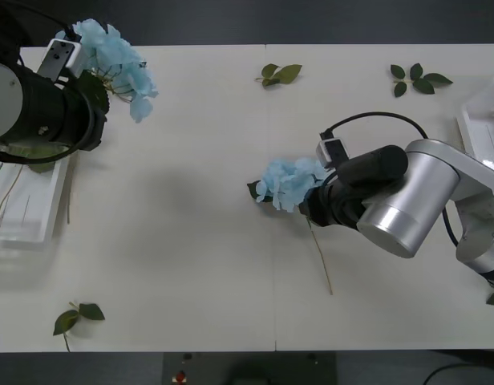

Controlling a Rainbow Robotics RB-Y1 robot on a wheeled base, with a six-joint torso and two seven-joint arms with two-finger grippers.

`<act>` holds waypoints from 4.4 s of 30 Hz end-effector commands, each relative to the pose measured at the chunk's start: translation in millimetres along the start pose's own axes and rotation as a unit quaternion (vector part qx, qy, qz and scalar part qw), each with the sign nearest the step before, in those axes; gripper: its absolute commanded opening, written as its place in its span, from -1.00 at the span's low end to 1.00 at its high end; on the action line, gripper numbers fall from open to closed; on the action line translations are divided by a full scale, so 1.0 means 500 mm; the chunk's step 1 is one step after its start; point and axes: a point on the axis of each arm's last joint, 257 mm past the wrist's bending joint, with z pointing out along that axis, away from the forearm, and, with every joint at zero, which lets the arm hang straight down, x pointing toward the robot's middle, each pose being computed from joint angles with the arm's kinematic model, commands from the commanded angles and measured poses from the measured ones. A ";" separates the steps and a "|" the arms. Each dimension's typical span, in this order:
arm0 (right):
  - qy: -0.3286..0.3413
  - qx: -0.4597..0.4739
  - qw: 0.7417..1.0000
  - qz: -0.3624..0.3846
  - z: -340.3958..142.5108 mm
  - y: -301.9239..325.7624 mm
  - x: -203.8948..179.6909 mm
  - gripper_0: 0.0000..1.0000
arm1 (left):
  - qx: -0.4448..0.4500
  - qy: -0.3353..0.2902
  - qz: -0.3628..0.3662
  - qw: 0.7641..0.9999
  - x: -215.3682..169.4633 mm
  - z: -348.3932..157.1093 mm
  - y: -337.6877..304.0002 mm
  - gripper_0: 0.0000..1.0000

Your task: Put the red flowers into the right box and the blue flowers into the left box

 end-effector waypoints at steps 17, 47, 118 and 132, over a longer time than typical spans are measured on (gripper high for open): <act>-0.012 0.017 0.998 -0.051 0.096 0.055 0.014 0.72 | -0.063 0.029 -0.031 0.997 0.046 -0.065 0.399 -1.00; -0.011 0.013 0.998 -0.063 0.141 0.078 0.015 -0.68 | -0.105 0.094 -0.058 0.988 0.218 0.102 0.591 -0.99; -0.371 -0.508 0.777 0.001 -0.334 0.322 -0.433 -1.00 | 0.543 -0.126 0.050 0.829 -0.032 -0.102 -0.216 1.00; -0.378 -0.523 0.764 0.009 -0.347 0.334 -0.436 -1.00 | 0.589 -0.141 0.046 0.795 -0.055 -0.088 -0.372 1.00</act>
